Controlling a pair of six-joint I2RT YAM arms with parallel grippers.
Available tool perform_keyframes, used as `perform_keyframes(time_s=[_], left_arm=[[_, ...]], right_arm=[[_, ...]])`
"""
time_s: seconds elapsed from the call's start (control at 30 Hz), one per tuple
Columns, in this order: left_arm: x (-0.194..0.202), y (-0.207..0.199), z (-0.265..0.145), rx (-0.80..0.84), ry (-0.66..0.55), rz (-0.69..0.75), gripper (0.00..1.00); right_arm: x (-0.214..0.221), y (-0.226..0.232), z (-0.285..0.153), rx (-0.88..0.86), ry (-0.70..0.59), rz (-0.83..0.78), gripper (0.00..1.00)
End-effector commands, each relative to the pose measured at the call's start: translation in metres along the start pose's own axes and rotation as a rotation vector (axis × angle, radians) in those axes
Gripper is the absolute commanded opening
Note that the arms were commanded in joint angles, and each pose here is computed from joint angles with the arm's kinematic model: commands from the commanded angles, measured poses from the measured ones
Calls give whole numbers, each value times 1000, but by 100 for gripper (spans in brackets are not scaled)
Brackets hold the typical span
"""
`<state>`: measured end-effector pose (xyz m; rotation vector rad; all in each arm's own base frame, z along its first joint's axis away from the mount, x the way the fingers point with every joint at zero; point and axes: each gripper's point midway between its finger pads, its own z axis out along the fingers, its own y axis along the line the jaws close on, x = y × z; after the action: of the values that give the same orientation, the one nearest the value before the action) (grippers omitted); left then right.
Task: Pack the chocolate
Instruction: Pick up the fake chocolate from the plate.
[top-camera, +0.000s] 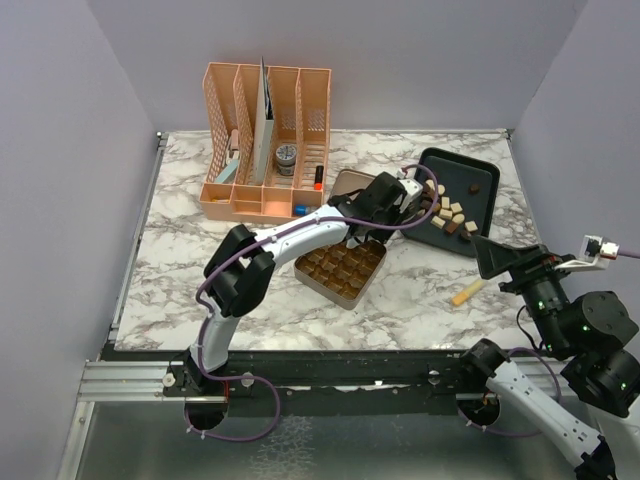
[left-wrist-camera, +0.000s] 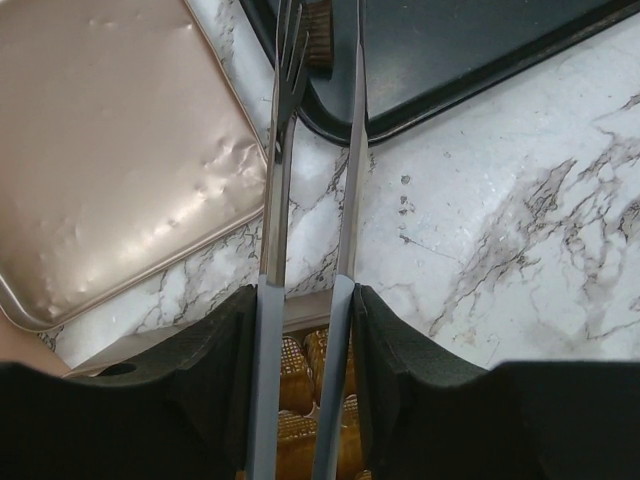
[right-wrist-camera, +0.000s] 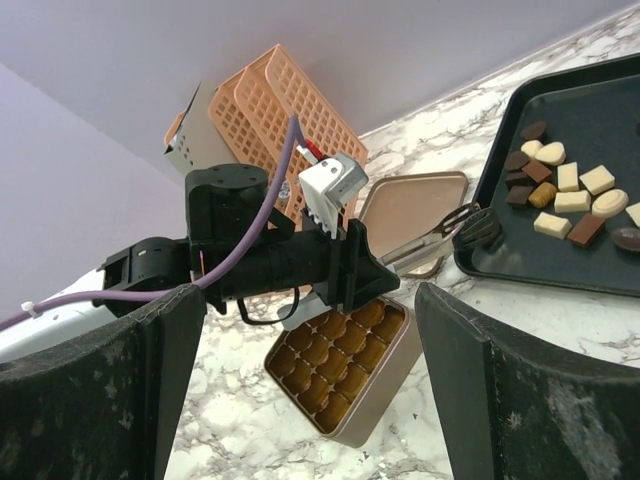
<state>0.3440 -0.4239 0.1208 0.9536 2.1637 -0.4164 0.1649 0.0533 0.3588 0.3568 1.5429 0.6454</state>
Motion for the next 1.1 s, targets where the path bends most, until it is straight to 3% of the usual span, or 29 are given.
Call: perform_keyframes(time_s=[0.0,0.5,1.07], left_arm=[[-16,-1,0,-30,-35,0,44],[-9,-2,9,-39,-15,9,47],[-17,-12,2,-2,-38,22,33]], right_arm=[[-8,-9,-8,34,-33,17,90],[-2,-1,-3,11,-1,32,90],[8,-2,2,13,17,52,89]])
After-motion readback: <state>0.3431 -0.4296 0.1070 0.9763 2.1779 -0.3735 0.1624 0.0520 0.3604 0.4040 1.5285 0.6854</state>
